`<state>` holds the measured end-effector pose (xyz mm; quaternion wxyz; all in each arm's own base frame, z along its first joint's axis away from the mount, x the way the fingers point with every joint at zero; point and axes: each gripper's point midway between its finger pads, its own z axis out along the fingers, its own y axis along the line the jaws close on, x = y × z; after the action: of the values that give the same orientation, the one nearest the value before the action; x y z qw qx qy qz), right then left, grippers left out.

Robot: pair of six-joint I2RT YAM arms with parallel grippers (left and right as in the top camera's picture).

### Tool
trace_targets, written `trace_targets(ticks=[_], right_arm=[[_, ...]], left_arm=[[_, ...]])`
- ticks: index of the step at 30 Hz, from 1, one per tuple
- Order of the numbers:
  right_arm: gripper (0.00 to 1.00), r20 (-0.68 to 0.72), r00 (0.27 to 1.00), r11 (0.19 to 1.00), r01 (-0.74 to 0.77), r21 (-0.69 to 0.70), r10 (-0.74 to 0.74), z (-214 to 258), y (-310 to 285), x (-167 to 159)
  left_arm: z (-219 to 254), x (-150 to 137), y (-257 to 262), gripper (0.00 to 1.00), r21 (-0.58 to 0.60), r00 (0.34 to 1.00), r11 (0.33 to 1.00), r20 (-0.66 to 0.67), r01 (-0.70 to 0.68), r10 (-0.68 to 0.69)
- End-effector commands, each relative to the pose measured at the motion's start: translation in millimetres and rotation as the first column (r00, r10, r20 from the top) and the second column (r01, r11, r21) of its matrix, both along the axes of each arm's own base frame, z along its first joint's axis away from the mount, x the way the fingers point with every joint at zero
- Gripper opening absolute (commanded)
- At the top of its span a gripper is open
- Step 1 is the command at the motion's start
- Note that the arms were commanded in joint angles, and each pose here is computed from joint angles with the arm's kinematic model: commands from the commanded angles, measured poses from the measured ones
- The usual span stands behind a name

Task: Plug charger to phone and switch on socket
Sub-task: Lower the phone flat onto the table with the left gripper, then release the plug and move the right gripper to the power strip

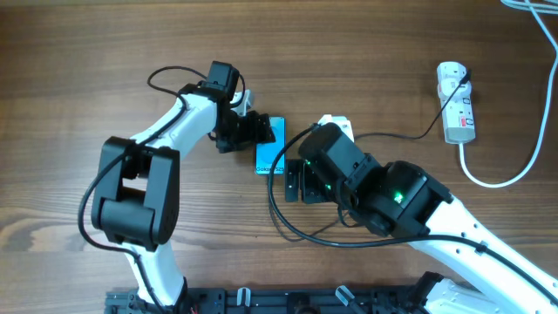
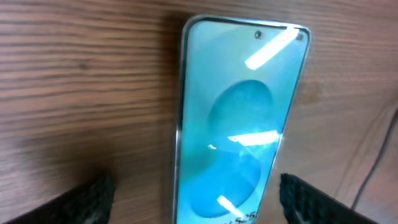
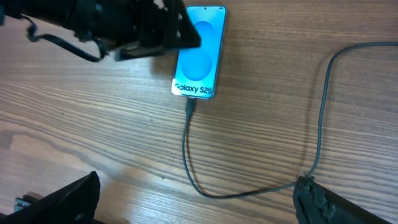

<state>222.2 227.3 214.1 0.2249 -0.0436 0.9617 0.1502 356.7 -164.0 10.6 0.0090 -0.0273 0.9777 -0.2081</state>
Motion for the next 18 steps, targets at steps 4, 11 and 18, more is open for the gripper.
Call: trace_targets(ticks=[4, 11, 18], right_arm=[[1.00, 0.028, 1.000, 0.999, 0.015, -0.029, -0.014, 9, -13, 11], [1.00, 0.006, 0.970, 0.970, 0.242, -0.001, -0.242, 67, -131, 73], [1.00, 0.033, 0.665, 0.660, 0.745, -0.101, -0.746, 34, -334, 130]], left_arm=[[14, 1, 56, 1.00, 0.261, 0.982, 0.947, 0.084, -0.187, 0.171], [145, 17, 82, 1.00, 0.173, 0.843, 0.894, 0.445, -0.413, 0.303], [149, 9, 84, 1.00, 0.179, 0.847, 0.894, 0.438, -0.411, 0.302]])
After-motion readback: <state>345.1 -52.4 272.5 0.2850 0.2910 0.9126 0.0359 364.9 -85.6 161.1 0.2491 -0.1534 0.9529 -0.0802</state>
